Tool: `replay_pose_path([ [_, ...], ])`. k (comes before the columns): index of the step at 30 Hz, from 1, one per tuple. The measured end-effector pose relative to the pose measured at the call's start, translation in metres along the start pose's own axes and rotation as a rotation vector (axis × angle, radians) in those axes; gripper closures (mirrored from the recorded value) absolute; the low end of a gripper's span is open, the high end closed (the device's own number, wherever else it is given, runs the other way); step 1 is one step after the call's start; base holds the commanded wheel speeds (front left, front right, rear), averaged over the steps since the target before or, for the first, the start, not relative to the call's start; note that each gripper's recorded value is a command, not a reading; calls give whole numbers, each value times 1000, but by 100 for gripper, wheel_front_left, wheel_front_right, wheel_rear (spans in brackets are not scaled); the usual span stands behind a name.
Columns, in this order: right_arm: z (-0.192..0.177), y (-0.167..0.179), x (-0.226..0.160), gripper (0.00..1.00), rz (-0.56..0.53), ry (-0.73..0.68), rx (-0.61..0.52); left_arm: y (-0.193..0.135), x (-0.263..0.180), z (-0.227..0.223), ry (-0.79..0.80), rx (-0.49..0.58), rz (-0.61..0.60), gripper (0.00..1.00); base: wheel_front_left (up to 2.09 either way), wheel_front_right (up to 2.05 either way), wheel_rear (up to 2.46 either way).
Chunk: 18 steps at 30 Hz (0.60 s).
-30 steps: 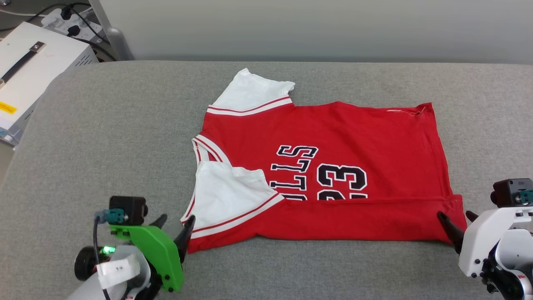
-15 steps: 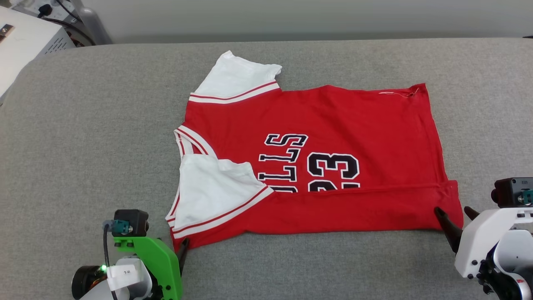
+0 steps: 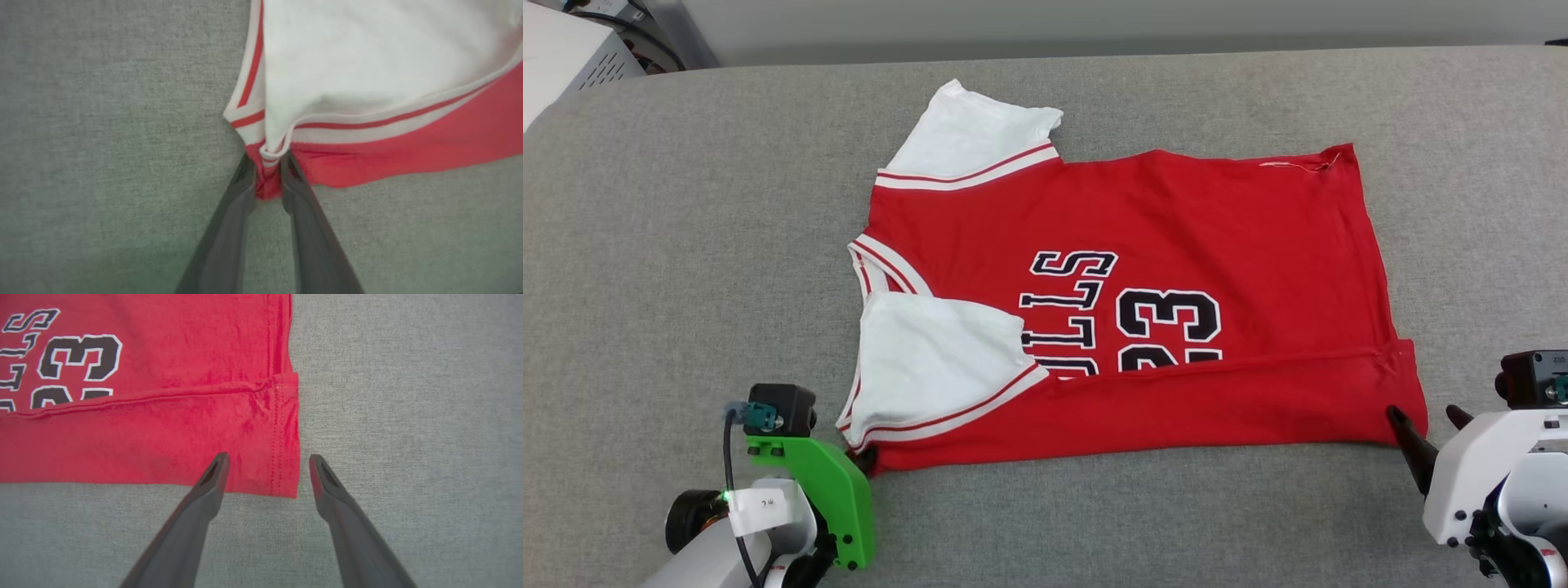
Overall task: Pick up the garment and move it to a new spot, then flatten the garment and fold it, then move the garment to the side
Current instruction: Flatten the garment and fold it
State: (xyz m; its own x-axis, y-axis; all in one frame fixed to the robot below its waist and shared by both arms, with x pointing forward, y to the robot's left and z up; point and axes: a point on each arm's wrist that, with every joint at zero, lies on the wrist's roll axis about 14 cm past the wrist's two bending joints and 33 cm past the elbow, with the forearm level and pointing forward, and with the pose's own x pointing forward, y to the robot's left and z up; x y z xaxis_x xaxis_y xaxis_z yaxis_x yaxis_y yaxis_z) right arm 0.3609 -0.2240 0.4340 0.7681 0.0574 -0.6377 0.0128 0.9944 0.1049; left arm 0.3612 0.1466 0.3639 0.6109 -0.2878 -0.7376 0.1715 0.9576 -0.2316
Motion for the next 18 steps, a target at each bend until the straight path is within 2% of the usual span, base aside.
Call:
replay_pose_path([
  [8, 0, -4, -1, 0, -27, -3, -29, -14, -13, 9, -55, -12, -49, 100, 0, 0, 0],
  [12, -11, -9, 5, 0, -44, 43, -39, -28, -26, 12, -87, -12, -96, 100, 0, 0, 0],
  [18, -25, -10, 18, 0, -52, 106, -36, -33, -43, 32, -147, 1, -107, 100, 0, 0, 0],
])
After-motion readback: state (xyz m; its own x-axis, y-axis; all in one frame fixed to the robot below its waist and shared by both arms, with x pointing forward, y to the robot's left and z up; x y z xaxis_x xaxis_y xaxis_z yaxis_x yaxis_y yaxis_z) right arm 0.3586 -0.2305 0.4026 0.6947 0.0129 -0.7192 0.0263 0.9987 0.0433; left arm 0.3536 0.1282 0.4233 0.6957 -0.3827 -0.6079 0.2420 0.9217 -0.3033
